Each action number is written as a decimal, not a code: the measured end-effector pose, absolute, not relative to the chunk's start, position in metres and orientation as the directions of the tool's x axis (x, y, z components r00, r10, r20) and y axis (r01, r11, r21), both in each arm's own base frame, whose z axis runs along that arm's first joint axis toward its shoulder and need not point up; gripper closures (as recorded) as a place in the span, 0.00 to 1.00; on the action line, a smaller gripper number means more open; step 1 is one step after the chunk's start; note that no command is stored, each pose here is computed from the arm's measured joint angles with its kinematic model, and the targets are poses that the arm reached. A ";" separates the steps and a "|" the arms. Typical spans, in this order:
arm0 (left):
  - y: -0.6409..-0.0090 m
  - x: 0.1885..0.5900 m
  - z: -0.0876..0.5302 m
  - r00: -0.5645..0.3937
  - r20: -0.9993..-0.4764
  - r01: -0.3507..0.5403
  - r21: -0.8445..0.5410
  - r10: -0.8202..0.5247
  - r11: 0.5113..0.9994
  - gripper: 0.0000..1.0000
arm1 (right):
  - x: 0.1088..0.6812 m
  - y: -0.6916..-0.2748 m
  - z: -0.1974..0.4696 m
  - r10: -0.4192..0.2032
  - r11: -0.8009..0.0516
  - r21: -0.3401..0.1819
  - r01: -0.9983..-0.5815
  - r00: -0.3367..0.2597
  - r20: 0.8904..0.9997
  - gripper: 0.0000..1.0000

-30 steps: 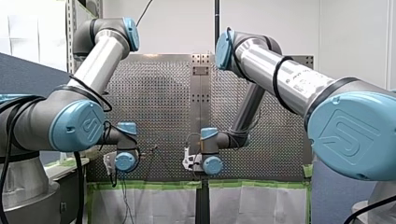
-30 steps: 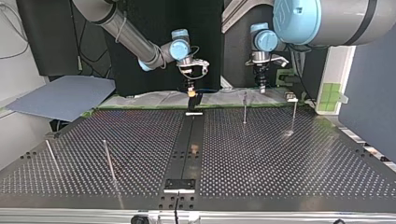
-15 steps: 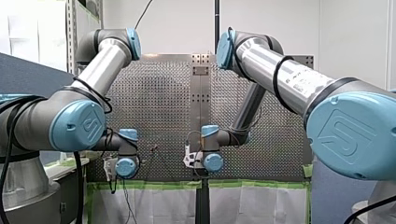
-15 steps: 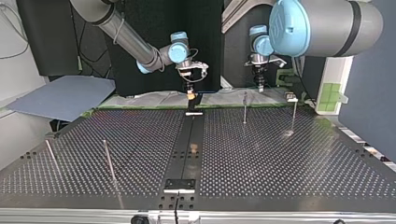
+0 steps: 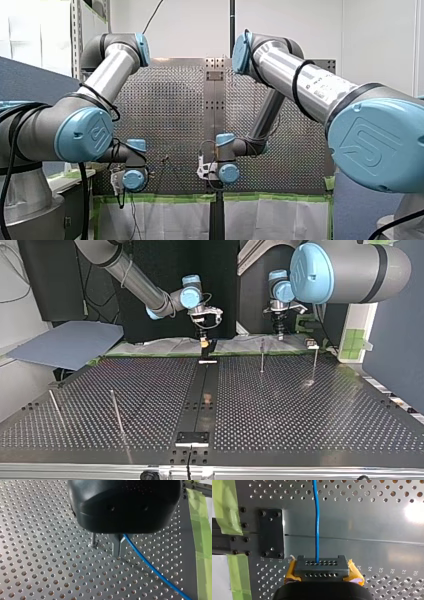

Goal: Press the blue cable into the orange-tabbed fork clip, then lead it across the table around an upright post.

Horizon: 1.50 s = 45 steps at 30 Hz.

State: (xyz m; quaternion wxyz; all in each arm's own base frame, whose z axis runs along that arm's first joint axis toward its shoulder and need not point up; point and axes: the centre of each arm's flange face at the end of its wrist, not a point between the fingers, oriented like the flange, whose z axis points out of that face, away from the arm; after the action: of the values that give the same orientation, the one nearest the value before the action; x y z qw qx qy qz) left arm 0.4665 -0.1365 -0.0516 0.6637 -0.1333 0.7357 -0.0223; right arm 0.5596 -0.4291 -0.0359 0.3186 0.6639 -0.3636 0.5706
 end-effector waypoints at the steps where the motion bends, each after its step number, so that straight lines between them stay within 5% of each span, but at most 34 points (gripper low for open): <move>1: -0.136 0.467 -0.051 -0.083 -0.971 -0.166 -0.210 -0.226 0.963 0.99 | 0.560 -0.429 -0.035 -0.118 -0.533 0.008 -0.846 0.084 0.989 1.00; 45: -0.142 0.550 -0.024 -0.019 -0.958 -0.110 -0.282 -0.286 0.953 0.99 | 0.551 -0.469 -0.020 -0.115 -0.495 0.001 -0.869 0.066 0.991 1.00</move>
State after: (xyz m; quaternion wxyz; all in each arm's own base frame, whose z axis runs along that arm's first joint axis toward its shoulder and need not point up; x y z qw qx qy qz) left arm 0.5500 -0.1422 -0.0243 0.6865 -0.1390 0.7109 -0.0641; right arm 0.5511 -0.4691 -0.0199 0.3313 0.6506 -0.3781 0.5692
